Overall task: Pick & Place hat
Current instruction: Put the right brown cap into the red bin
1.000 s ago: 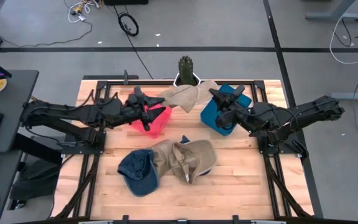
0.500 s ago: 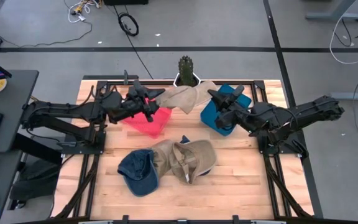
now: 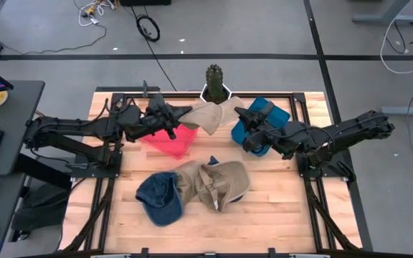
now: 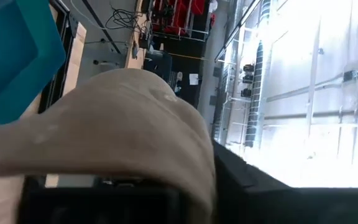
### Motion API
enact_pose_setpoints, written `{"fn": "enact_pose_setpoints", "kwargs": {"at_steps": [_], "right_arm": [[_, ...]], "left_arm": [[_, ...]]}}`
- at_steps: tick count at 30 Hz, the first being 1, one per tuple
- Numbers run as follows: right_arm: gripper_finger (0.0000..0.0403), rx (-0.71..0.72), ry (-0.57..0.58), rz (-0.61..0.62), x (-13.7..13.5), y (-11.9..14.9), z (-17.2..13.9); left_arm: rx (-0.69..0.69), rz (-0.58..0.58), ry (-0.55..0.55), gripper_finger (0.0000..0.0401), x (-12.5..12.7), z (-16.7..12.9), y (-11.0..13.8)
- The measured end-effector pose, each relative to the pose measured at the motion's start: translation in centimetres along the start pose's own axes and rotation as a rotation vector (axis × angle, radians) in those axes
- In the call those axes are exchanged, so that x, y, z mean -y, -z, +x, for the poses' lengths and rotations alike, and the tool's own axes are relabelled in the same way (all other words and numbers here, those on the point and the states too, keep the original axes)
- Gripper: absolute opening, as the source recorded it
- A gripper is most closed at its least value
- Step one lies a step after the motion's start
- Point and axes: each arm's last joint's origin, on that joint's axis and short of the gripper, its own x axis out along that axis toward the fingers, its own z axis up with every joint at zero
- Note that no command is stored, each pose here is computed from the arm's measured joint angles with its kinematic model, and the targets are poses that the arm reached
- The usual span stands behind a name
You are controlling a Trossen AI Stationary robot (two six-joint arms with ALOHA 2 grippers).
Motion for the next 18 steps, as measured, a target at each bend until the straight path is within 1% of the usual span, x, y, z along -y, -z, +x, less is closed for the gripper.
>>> {"fn": "enact_pose_setpoints", "kwargs": {"at_steps": [1, 4, 8, 14, 18], "right_arm": [[0.0009, 0.000, 0.000, 0.017, 0.0, 0.0, 0.0], [0.0025, -0.011, 0.002, 0.066, 0.0, 0.0, 0.0], [0.0069, -0.022, 0.006, 0.115, 0.1, 0.1, 0.0], [0.0145, -0.099, 0.042, 0.192, 0.9, 0.6, -0.9], [0.0184, -0.154, 0.070, 0.283, 1.8, 1.0, -2.0]], "left_arm": [[-0.001, 0.008, 0.000, 0.0015, 0.0, 0.0, 0.0], [-0.001, 0.048, 0.000, 0.0012, 0.0, 0.0, 0.0], [-0.002, 0.089, 0.000, 0.0007, 0.0, 0.0, 0.0], [-0.029, 0.273, 0.033, 0.0006, 1.0, -0.8, -0.5], [-0.067, 0.443, 0.062, 0.0005, 2.0, -1.8, -1.1]]}}
